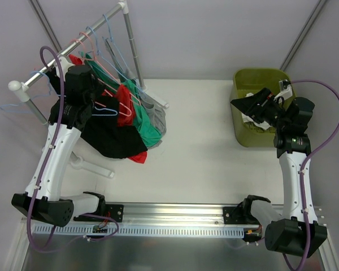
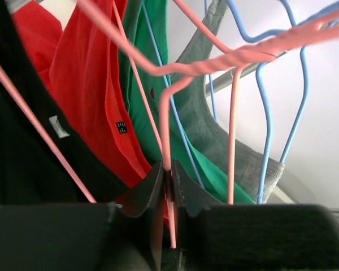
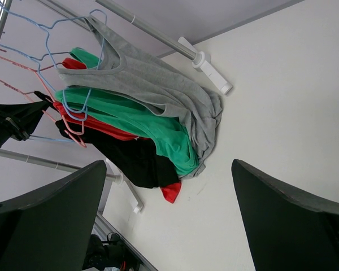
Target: Remove the tank top from the hanger
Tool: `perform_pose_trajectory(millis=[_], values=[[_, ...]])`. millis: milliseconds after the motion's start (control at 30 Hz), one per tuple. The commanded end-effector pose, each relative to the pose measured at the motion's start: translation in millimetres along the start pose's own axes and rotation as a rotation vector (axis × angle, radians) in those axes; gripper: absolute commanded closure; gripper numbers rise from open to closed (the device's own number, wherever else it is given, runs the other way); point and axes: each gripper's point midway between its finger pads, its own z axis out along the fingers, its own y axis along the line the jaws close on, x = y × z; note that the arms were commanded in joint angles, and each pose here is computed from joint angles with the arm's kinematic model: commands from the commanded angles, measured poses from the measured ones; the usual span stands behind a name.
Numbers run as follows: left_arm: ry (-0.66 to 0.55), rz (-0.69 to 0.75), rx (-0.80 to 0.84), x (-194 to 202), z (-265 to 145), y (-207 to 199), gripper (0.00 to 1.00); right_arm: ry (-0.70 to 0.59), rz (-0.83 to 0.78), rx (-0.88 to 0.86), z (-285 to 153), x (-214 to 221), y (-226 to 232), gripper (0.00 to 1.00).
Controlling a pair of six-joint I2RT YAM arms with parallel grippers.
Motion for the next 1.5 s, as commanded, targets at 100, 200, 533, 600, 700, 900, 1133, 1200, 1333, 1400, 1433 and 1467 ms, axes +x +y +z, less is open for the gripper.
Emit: perform_pose_trajectory(millis=[100, 200, 533, 600, 700, 900, 1133, 1200, 1333, 1400, 1433, 1467], values=[[-0.095, -0.051, 0.085, -38.0, -34.2, -14.6, 1.0, -0.02, -0.058, -0.062, -5.0, -3.3, 20.3, 0.01], [-0.099, -0.065, 0.137, -46.4, -48.8, -23.0, 1.0, -0.02, -0.059, -0.064, -5.0, -3.0, 21.4, 0.0], [-0.003, -0.082, 0.339, -35.4, -91.7, -51.9, 1.0, -0.023, -0.062, -0.071, -4.5, -3.0, 25.0, 0.01], [0.026, -0.072, 0.381, -24.2, -102.9, -59.6, 1.0, -0.024, -0.065, -0.076, -4.3, -3.0, 25.7, 0.01], [0.071, -0.016, 0.446, -6.2, -120.2, -67.3, 1.0, -0.018, -0.063, -0.078, -3.2, -1.5, 25.3, 0.0], [0.161, -0.029, 0.511, 29.4, -148.8, -51.2, 1.0, -0.003, -0.064, -0.088, -1.6, 1.9, 23.9, 0.01], [0.378, 0.056, 0.728, 77.5, -194.7, -56.4, 1.0, 0.141, -0.169, -0.352, -2.6, 29.6, 72.3, 0.01], [0.474, 0.088, 0.811, 95.7, -212.7, -58.5, 1.0, 0.175, -0.213, -0.412, -2.8, 37.8, 84.3, 0.01], [0.584, 0.11, 0.917, 114.6, -242.1, -50.9, 1.0, 0.277, -0.331, -0.579, -6.9, 78.0, 125.9, 0.01], [0.673, 0.123, 0.971, 128.9, -257.5, -46.9, 1.0, 0.301, -0.351, -0.6, -4.8, 88.9, 133.7, 0.01], [0.702, 0.131, 0.993, 133.1, -263.2, -45.4, 1.0, 0.313, -0.361, -0.609, -0.1, 96.8, 138.0, 0.0], [0.735, 0.138, 1.016, 137.7, -269.3, -43.9, 1.0, 0.315, -0.367, -0.615, 1.7, 99.1, 141.9, 0.0]])
